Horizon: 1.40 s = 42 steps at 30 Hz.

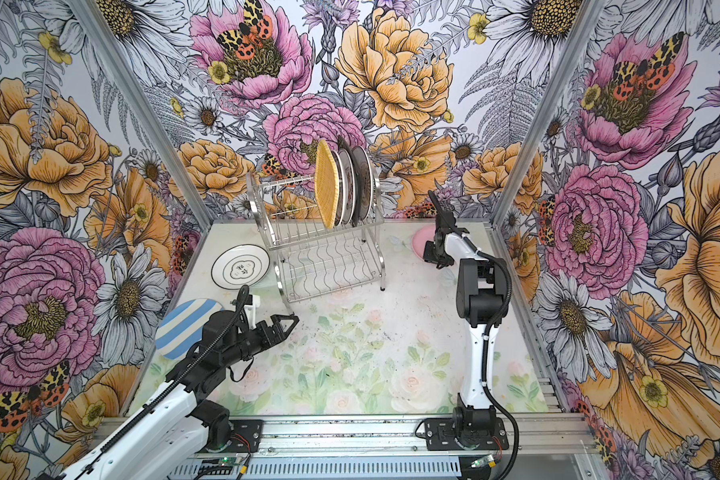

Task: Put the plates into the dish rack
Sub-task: 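Lower the right gripper onto the pink plate's rim, then grip the pink plate's rim with the right gripper and drag it toward the robot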

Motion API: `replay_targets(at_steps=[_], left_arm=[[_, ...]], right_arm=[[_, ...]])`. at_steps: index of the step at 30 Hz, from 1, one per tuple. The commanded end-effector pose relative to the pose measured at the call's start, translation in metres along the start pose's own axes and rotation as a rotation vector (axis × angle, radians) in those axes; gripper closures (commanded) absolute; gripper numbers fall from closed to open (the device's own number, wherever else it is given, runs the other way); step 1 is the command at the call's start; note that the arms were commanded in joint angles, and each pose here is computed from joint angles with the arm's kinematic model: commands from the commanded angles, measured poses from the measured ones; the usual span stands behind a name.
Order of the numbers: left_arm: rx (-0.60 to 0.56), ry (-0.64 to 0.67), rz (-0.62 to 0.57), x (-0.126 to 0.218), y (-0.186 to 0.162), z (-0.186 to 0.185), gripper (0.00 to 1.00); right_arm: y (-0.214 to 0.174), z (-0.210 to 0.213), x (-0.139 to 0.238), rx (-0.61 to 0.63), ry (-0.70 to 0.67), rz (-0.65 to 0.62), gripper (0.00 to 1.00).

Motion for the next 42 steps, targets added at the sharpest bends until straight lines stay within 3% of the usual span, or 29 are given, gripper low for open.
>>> replay_targets(at_steps=[1,18,35,42], left_arm=[[-0.030,-0.021,-0.025,0.005,0.007,-0.008,0.01],[-0.030,-0.029,-0.023,0.008,0.005,-0.005,0.01],[-0.028,-0.035,-0.029,0.014,0.004,-0.006,0.01],[-0.026,-0.037,-0.028,0.014,0.004,-0.007,0.01]], right_arm=[[-0.003,0.006,0.024,0.025,0.000,-0.008,0.60],[-0.080,0.014,0.046,0.075,0.002,0.110,0.61],[-0.187,0.026,0.078,0.141,0.029,0.281,0.65],[-0.178,0.022,0.107,0.103,0.042,0.194,0.60]])
Point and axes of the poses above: each gripper's point midway between its finger pads, its own x axis back along the fingers, its own z axis along the line the jaws close on, y = z × x, the point moved 2 cm from there along x, back along the fingers, and after that the axes turned 2 degrees about x, right-handed, at the moved point
